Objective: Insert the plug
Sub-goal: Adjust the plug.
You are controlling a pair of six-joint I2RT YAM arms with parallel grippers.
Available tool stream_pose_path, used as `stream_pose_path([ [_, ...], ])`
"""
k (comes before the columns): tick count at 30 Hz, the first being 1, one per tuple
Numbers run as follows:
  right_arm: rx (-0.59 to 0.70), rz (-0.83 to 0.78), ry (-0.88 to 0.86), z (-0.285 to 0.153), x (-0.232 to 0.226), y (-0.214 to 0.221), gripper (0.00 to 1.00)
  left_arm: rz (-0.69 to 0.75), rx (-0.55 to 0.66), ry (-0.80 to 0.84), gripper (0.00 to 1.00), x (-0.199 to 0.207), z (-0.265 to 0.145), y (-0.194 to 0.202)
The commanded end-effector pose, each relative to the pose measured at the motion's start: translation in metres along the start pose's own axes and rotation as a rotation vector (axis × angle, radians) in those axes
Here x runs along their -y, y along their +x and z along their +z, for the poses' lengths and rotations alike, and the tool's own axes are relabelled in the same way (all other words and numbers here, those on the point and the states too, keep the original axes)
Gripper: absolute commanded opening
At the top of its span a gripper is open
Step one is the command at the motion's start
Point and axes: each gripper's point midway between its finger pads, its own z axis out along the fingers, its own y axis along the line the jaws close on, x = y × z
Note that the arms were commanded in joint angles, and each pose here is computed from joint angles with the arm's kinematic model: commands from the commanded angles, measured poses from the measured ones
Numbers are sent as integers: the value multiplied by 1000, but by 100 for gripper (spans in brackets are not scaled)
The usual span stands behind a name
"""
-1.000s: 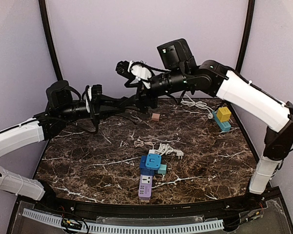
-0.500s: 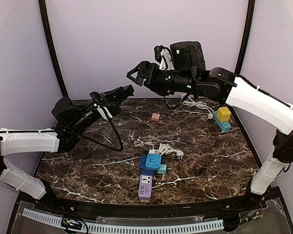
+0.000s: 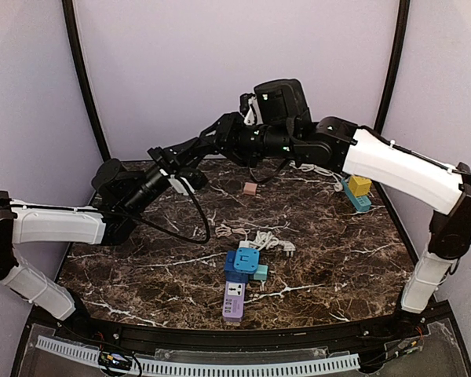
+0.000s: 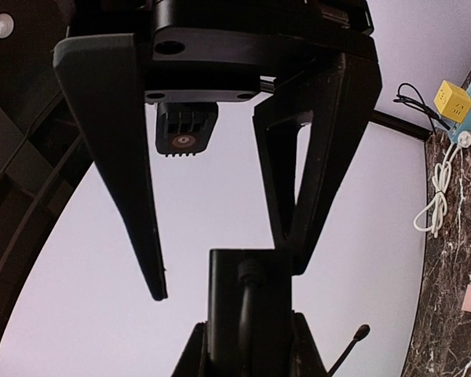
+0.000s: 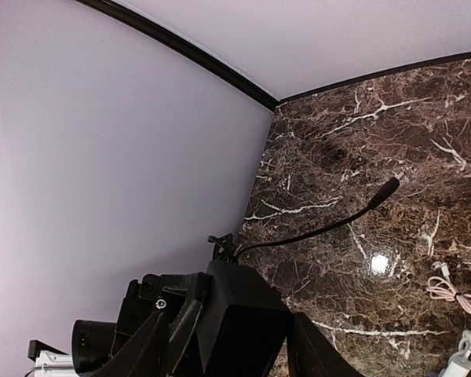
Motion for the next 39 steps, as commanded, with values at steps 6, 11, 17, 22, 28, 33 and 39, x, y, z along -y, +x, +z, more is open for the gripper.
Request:
stream_pose_path([
  [6,-36,42,-58,15,-9,7,40,27,20,-71,1,-22,4,-9],
  [11,-55,47,-63,17,-7,9,4,30,38,-61,0,-17,4,-12],
  [17,-7,37,-18,9,5,1,0,-12,55,-41,1,-8,-4,-15],
  [22,22,-15,71,0,18,-5,0,-155,96,71,40,18,-19,-25],
  [28,50,-108,218,-25,36,-14,0,-551,-9,372,96,63,-41,-27],
  [33,44,-229,335,-73,52,-21,0,-920,21,729,99,97,-84,-68],
  [39,-31,-366,469,-145,87,-21,0,-1190,-40,1039,95,141,-115,-89],
])
